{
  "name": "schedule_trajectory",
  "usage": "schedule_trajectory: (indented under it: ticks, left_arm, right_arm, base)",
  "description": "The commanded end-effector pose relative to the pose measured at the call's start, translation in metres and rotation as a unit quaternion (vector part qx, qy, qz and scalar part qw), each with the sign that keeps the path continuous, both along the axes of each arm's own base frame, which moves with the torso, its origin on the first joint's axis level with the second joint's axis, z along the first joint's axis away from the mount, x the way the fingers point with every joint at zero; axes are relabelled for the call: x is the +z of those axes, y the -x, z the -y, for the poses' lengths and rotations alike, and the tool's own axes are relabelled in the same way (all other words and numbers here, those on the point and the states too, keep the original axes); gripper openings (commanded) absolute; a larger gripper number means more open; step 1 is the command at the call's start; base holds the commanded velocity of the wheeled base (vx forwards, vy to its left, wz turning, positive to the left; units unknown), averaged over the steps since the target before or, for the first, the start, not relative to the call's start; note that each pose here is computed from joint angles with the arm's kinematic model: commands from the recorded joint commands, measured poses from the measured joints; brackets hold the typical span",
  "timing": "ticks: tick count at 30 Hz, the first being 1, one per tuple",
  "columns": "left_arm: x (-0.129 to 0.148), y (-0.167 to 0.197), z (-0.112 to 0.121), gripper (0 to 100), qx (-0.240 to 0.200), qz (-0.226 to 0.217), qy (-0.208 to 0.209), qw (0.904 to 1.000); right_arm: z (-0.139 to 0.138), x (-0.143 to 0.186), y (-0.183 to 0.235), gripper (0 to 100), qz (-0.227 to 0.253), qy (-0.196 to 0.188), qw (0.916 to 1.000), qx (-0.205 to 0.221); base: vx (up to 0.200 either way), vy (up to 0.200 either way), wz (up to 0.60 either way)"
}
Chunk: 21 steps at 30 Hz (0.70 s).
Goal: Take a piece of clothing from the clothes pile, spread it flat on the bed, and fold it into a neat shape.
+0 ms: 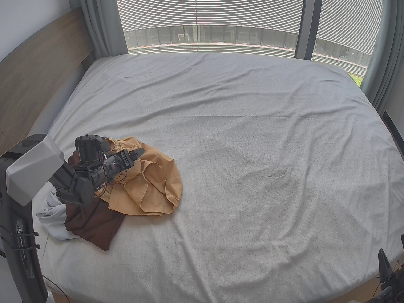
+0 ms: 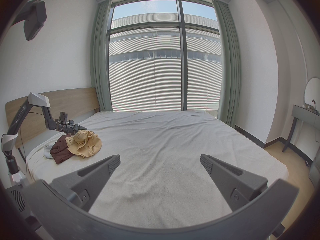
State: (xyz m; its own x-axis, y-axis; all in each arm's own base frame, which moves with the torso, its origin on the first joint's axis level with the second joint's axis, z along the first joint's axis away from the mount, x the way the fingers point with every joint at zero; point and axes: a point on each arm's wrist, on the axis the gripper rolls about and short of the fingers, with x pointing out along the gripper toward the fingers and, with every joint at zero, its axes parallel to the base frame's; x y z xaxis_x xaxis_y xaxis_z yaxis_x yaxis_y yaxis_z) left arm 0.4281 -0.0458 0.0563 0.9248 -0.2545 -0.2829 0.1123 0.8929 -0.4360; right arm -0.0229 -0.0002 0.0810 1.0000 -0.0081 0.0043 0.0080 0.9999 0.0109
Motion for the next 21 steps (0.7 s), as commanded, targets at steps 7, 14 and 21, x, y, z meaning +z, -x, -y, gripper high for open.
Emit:
schedule_trajectory:
  ticks: [7,14,21]
  left_arm:
    - [-0.009,-0.012,0.003,100,0.001,0.014,-0.001,0.9999]
    - [-0.008,-0.015,0.003,0,0.003,0.019,-0.001,0.9998]
    - [-0.011,-0.012,0.004,0,0.002,0.013,-0.003,0.9999]
  right_arm:
    - [0.0,-0.005,0.0,100,-0.001,0.0,1.0,0.001]
    - [0.0,-0.005,0.0,100,-0.001,0.0,1.0,0.0]
    - [0.0,-0.005,0.0,100,-0.001,0.0,1.0,0.0]
  base:
    - [0.0,0.0,0.0]
    - [0.0,0.0,0.0]
    - [0.0,0.0,0.0]
